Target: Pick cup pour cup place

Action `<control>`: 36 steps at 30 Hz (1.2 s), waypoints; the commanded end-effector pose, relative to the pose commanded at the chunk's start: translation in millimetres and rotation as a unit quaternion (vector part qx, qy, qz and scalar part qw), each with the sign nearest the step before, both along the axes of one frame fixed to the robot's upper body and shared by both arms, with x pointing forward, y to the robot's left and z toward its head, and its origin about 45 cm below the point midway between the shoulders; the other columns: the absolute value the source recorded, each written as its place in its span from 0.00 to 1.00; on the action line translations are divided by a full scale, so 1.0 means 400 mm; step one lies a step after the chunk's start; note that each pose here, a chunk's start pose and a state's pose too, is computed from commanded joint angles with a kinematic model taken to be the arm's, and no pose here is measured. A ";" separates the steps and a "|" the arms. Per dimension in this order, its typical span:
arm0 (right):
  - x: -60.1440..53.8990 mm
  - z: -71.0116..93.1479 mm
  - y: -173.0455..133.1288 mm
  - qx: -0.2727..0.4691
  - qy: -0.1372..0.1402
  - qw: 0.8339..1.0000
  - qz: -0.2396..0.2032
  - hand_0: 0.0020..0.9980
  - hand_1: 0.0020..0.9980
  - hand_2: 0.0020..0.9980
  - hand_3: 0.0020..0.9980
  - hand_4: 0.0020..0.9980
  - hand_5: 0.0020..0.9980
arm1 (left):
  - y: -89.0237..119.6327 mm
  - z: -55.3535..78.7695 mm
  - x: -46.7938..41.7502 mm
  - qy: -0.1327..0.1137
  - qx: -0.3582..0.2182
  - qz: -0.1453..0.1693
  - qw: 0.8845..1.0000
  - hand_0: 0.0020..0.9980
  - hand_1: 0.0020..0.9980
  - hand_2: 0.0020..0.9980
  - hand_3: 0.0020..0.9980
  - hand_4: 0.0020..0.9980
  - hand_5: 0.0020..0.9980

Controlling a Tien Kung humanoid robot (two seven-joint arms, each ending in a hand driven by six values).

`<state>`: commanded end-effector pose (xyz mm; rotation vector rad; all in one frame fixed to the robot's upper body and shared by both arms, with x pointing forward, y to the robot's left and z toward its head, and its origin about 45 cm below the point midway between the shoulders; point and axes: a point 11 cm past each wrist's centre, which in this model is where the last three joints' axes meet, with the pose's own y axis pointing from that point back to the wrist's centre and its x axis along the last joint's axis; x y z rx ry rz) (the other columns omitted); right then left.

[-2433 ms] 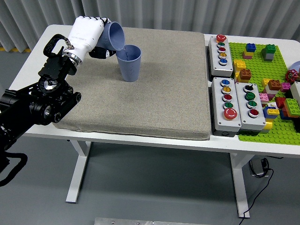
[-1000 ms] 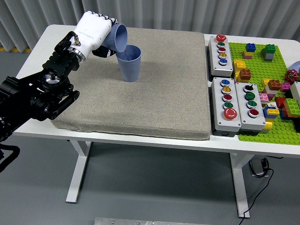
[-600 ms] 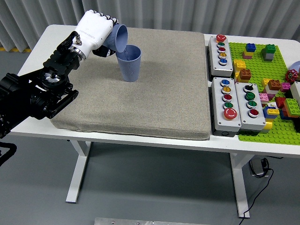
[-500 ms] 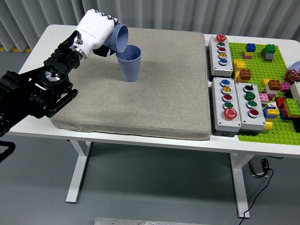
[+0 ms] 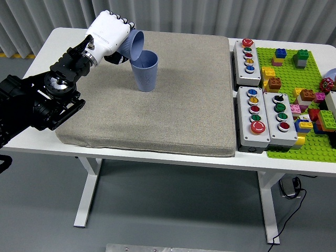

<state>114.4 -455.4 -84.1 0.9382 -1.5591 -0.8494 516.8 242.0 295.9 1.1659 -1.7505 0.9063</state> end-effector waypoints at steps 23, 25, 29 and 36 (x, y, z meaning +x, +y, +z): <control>0.005 0.001 0.001 0.001 -0.004 1.000 -0.003 0.70 0.71 0.67 0.64 0.06 0.30 | 0.046 0.025 -0.023 0.049 -0.311 0.026 0.949 0.47 0.51 0.55 0.54 0.83 0.13; 0.004 0.000 0.002 0.001 -0.004 1.000 -0.004 0.70 0.71 0.67 0.64 0.06 0.30 | 0.061 0.024 -0.031 0.054 -0.375 0.035 0.925 0.47 0.51 0.55 0.54 0.83 0.13; 0.001 -0.001 0.003 0.002 -0.003 1.000 -0.004 0.70 0.71 0.67 0.64 0.06 0.30 | 0.085 0.020 -0.042 0.065 -0.489 0.055 0.868 0.47 0.51 0.55 0.54 0.83 0.13; -0.002 -0.003 0.005 0.002 -0.002 1.000 -0.003 0.70 0.71 0.67 0.64 0.06 0.30 | 0.112 0.028 -0.072 0.043 -0.589 0.058 0.805 0.47 0.52 0.55 0.54 0.83 0.13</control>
